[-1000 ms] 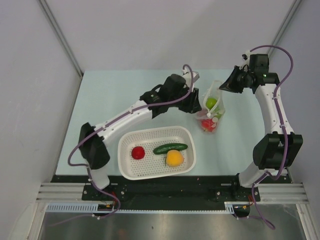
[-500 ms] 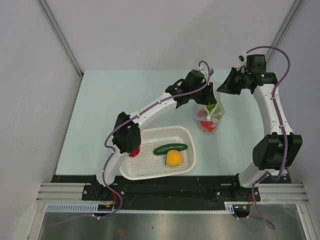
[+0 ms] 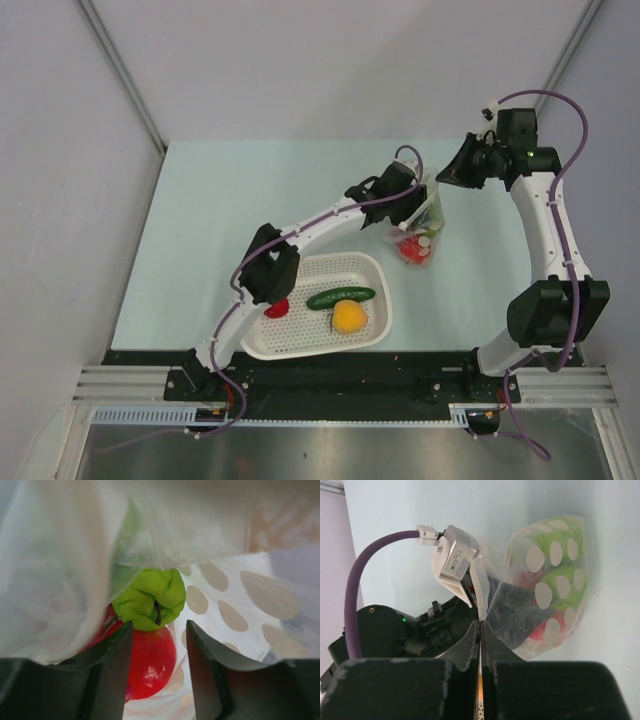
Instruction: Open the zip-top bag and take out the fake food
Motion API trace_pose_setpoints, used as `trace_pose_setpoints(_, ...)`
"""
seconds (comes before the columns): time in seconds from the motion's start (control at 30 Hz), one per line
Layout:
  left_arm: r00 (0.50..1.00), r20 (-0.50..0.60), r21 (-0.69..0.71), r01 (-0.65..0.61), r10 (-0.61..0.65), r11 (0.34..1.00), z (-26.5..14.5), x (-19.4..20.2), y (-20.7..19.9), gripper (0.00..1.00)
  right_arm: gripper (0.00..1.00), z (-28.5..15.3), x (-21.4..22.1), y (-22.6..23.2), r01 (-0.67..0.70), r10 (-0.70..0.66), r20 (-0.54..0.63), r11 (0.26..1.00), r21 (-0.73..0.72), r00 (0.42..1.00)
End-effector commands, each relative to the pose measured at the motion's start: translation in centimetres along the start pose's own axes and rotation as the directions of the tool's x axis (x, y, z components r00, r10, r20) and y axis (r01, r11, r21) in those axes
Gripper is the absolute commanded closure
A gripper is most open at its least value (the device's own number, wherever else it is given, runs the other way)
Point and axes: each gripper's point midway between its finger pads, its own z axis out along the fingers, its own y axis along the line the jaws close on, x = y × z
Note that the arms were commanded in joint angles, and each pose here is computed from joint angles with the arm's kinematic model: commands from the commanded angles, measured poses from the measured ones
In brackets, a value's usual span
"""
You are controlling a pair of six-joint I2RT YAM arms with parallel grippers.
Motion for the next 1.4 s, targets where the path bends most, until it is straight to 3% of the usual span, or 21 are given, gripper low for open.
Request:
trace_pose_setpoints(0.0, 0.996, 0.09, -0.038, 0.007, -0.003, 0.999, 0.1, -1.3, -0.5, 0.44, 1.0, -1.7, 0.5, 2.0, 0.023, -0.023, 0.02, 0.999, -0.037, 1.0)
trace_pose_setpoints(0.27, 0.992, 0.104, -0.097, 0.084, -0.074, 0.992, 1.4, -0.3, 1.5, 0.27, 1.0, -1.9, 1.1, 2.0, 0.025, -0.025, 0.006, 0.999, -0.039, 1.0)
trace_pose_setpoints(0.73, 0.956, 0.184, -0.084, 0.248, -0.229, 0.965, 4.0, -0.3, 2.7, 0.22, 1.0, -2.3, 2.0, 1.7, 0.033, -0.034, -0.012, 0.999, -0.033, 0.999)
trace_pose_setpoints(0.93, 0.955, 0.175, -0.058, 0.251, -0.238, 0.966, 4.2, -0.2, 2.3, 0.39, 1.0, -2.3, 1.9, 1.8, 0.033, -0.034, -0.014, 0.999, -0.035, 0.999)
trace_pose_setpoints(1.07, 0.961, 0.177, -0.059, 0.224, -0.21, 0.973, 3.8, -0.5, 2.2, 0.62, 1.0, -2.4, 1.8, 1.7, 0.035, -0.035, -0.009, 0.999, -0.033, 0.999)
trace_pose_setpoints(1.37, 0.974, 0.212, -0.009, 0.082, -0.078, 0.997, -0.4, -3.8, -0.9, 0.93, 1.0, -2.1, 1.4, -0.3, 0.024, -0.024, 0.005, 1.0, 0.002, 1.0)
